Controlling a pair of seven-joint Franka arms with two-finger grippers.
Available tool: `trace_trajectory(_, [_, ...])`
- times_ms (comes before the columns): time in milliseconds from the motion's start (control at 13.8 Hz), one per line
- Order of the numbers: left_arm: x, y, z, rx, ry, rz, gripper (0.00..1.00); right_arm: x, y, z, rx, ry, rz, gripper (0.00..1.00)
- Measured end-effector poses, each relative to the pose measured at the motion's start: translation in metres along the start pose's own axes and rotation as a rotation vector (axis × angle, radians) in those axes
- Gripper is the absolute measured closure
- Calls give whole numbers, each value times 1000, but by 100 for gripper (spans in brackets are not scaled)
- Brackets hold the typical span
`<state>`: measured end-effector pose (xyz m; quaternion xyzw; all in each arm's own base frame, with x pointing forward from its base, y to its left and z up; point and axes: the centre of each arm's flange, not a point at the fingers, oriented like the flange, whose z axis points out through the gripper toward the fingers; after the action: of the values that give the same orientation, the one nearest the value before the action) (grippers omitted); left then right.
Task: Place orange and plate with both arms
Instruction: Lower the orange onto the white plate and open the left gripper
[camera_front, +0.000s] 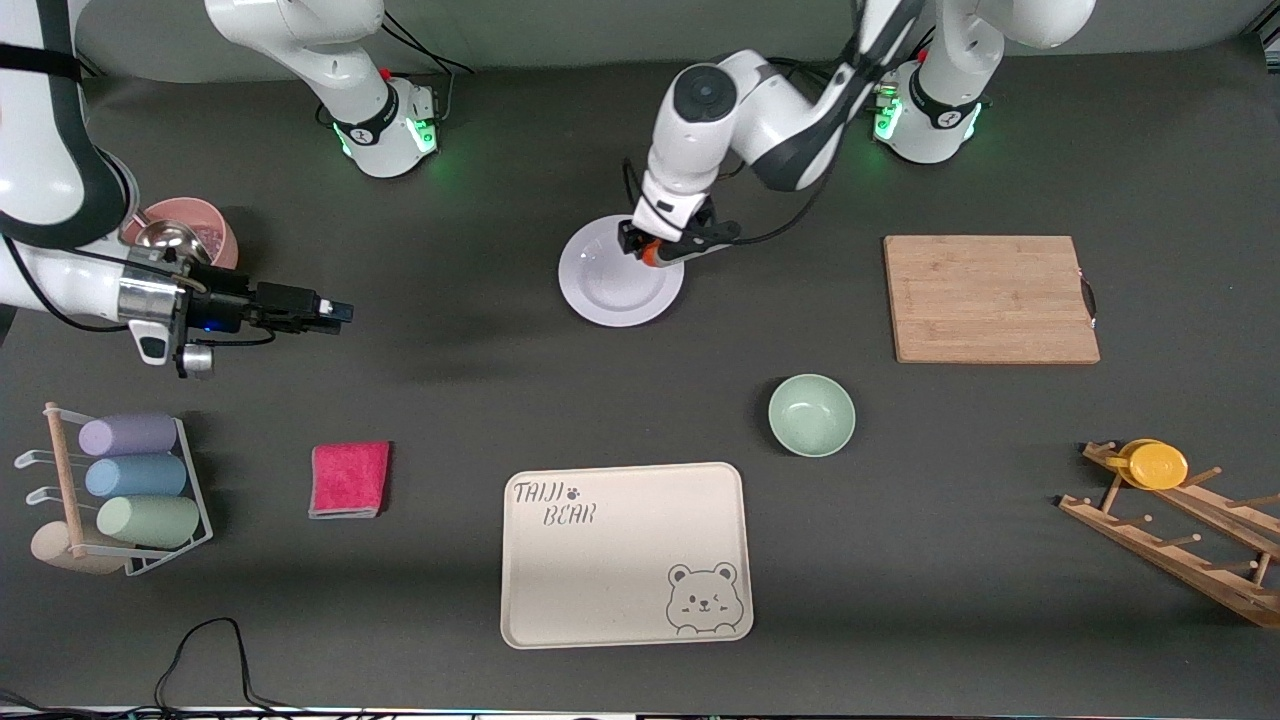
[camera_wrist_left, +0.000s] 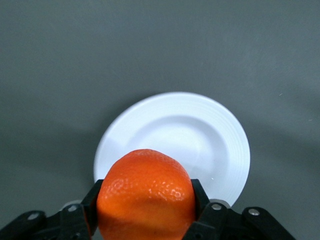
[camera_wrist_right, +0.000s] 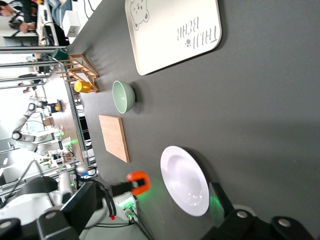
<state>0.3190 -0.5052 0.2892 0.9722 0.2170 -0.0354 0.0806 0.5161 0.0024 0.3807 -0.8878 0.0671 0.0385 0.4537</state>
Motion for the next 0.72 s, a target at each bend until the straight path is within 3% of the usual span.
trace_trajectory(289, [-39, 27, 68, 57, 112, -40, 28, -6, 44, 37, 84, 36, -62, 0])
trace_trajectory(651, [-36, 43, 105, 68, 130, -80, 28, -26, 107, 115, 199, 109, -144, 0])
trace_trajectory(723, [-33, 44, 105, 68, 134, -82, 23, -32, 118, 131, 213, 115, -155, 0])
